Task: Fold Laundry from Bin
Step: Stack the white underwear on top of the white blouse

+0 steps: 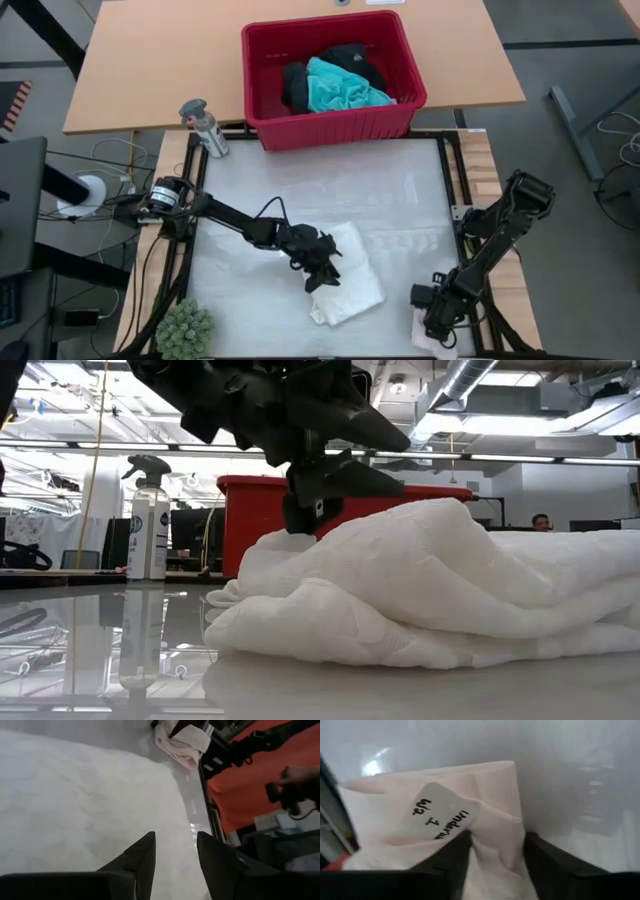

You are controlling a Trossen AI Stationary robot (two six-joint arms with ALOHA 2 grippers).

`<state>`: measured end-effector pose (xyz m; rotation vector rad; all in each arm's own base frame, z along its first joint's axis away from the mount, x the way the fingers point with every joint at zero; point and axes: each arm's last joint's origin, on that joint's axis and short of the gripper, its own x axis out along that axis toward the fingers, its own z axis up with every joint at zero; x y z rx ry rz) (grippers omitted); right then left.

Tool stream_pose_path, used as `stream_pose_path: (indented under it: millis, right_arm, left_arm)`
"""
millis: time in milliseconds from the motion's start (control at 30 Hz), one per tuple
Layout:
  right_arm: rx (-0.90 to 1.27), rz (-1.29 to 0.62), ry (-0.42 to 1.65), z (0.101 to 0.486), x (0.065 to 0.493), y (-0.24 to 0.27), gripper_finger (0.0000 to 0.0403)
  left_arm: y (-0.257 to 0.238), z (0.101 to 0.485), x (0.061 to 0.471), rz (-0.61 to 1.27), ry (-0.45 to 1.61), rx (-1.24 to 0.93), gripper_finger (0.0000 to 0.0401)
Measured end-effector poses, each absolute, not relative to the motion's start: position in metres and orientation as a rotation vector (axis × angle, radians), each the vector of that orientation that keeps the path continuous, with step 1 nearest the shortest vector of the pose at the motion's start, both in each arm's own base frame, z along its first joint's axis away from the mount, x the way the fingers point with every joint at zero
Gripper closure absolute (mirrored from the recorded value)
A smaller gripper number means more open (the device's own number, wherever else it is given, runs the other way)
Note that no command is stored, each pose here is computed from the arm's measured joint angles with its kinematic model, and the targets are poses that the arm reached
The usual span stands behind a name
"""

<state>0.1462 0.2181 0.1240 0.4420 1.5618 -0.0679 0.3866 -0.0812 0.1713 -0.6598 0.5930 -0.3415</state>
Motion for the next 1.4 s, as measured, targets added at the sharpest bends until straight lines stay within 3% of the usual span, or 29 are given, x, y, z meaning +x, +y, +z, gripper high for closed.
stream_pose_path:
  millis: [167, 200, 467, 800, 1033, 1200, 1400]
  right_arm:
    - [0.472, -0.054, 1.554, 0.125, 0.152, 0.215, 0.0362]
    - [0.48, -0.055, 1.555, 0.125, 0.154, 0.213, 0.0367]
    - [0.614, -0.089, 1.419, 0.152, 0.179, 0.201, 0.0367]
    - [0.754, 0.028, 1.148, 0.248, 0.238, 0.19, 0.0367]
    - [0.733, -0.029, 0.887, 0.301, 0.285, 0.144, 0.0367]
    - [0.745, -0.08, 0.773, 0.307, 0.306, 0.112, 0.0367]
    - [0.841, -0.048, 0.69, 0.306, 0.323, 0.112, 0.0367]
  left_arm:
    - [-0.071, 0.189, 0.385, -0.457, 0.565, -0.688, 0.0268]
    - [-0.068, 0.195, 0.384, -0.467, 0.55, -0.686, 0.0268]
    - [-0.042, 0.259, 0.359, -0.478, 0.416, -0.627, 0.0268]
    - [-0.027, 0.33, 0.28, -0.23, 0.379, -0.424, 0.0269]
    - [-0.023, 0.349, 0.24, -0.041, 0.382, -0.345, 0.0269]
    - [-0.023, 0.348, 0.229, 0.001, 0.43, -0.327, 0.0269]
    - [-0.024, 0.342, 0.228, 0.013, 0.484, -0.337, 0.0269]
